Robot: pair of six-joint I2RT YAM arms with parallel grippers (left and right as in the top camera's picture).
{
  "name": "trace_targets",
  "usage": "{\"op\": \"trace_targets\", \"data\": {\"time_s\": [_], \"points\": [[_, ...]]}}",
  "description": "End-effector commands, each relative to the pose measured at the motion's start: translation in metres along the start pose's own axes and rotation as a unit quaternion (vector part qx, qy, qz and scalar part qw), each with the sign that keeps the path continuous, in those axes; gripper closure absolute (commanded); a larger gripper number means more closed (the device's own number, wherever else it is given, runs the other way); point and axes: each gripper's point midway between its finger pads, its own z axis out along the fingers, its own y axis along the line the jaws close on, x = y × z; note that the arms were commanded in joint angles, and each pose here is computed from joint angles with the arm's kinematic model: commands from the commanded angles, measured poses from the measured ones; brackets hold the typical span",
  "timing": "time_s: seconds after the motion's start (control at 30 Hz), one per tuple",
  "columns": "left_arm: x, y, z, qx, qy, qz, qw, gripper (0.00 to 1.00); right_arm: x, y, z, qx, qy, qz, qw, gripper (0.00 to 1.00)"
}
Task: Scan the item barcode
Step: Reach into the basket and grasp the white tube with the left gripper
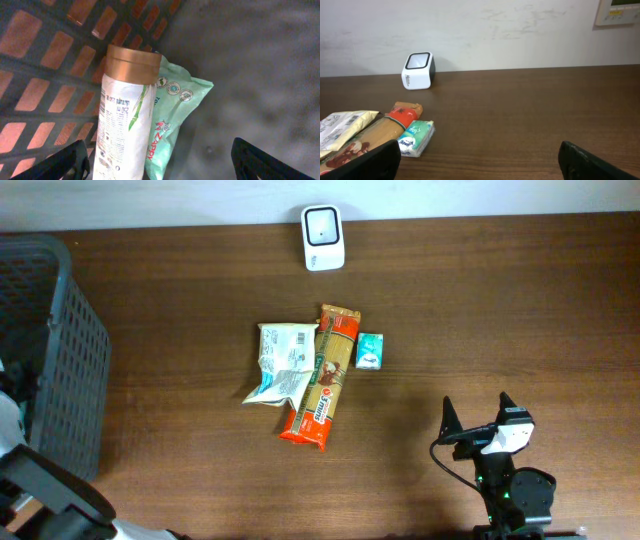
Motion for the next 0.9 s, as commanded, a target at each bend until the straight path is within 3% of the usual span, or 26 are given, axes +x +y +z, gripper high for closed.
{"op": "trace_targets", "data": {"time_s": [0.0,0.1,0.3,0.5,0.63,0.7,0.73,0.8,0.83,0.87], "points": [[0.026,-0.001,0.025,-0.013,0.051,0.045,0.998,0.16,0.003,-0.003,0.000,0.008,0.001,0.000,1.000,0.01],[0.039,0.017,0.031,-0.072,0.084,0.037,0.993,0.07,0.003,-0.003,0.000,0.008,0.001,0.000,1.000,0.01],[0.045,0.036,0.027,-0.129,0.099,0.007,0.987,0.05,0.003,-0.003,0.000,0.008,0.001,0.000,1.000,0.01],[0.045,0.025,0.043,-0.100,0.093,0.005,0.991,0.02,0.003,-0.003,0.000,0.008,0.001,0.000,1.000,0.01],[0.065,0.019,0.067,-0.093,0.121,0.008,0.988,0.06,0.003,-0.003,0.000,0.008,0.001,0.000,1.000,0.01],[0.074,0.018,0.075,-0.093,0.134,0.010,0.987,0.20,0.003,-0.003,0.000,0.008,0.001,0.000,1.000,0.01],[0.073,0.019,0.075,-0.094,0.132,0.009,0.987,0.46,0.003,-0.003,0.000,0.008,0.001,0.000,1.000,0.01],[0.070,0.020,0.076,-0.096,0.126,0.007,0.987,0.85,0.003,-0.003,0.000,0.008,0.001,0.000,1.000,0.01],[0.070,0.019,0.075,-0.097,0.125,-0.001,0.987,0.93,0.003,-0.003,0.000,0.008,0.001,0.000,1.000,0.01],[0.070,0.020,0.075,-0.099,0.124,-0.011,0.987,0.95,0.003,-0.003,0.000,0.008,0.001,0.000,1.000,0.01]]}}
